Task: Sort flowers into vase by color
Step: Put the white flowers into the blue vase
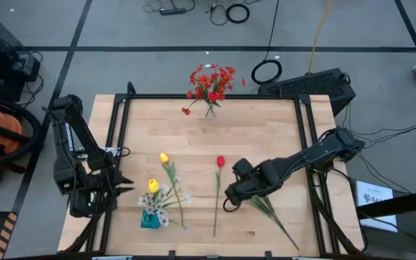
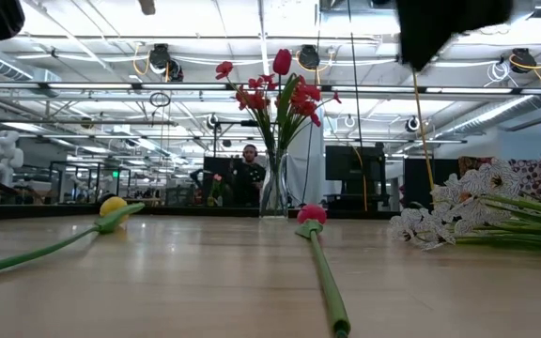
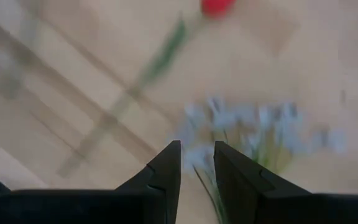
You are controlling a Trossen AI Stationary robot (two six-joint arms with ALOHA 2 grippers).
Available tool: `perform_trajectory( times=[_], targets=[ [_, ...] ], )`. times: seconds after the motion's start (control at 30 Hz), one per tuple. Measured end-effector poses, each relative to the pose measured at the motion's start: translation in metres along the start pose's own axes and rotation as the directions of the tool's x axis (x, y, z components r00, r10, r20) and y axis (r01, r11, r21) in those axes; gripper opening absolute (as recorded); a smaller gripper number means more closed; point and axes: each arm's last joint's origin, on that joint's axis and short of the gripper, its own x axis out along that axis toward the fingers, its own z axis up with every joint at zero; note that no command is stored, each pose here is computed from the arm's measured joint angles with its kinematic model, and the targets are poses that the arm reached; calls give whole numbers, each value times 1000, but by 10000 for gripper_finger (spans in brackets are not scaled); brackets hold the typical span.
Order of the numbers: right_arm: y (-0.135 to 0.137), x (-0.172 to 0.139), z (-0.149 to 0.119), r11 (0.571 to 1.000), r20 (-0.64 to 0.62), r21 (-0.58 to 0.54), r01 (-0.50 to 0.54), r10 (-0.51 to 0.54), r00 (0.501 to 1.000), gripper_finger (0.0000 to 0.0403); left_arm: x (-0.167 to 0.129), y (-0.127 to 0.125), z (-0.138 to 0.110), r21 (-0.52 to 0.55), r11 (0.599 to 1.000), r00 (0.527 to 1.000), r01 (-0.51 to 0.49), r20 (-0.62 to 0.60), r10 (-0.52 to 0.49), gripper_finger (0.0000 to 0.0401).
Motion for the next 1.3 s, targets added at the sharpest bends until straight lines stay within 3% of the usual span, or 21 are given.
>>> perform_trajectory(
  times=[0.2,0.37,0.47,0.73,0.97,1.17,1.3],
  targets=[
    [-13,36,-34,998,-262,-35,60,-67,963,89,-4,12,1,-94,995,999,-44,-13,43,107],
    [-21,52,-64,993,-380,-97,72,-104,919,89,-2,23,-2,-141,988,997,-70,-44,64,107],
    [-26,58,-80,989,-409,-121,84,-127,904,89,3,27,-8,-179,982,998,-62,-43,55,107],
    [-34,88,-112,993,-451,-115,0,-53,891,89,15,23,-18,-253,967,999,-10,-36,1,107],
    [-48,99,-126,990,-455,-122,65,-114,883,89,16,20,-17,-275,961,1000,14,-18,-20,107],
    [-51,110,-131,995,-462,-104,7,-55,885,89,18,18,-14,-315,949,1000,24,-7,-28,107],
    [-60,117,-133,997,-465,-57,48,-69,883,89,20,19,-12,-334,943,1000,12,-2,-14,107]
  ],
)
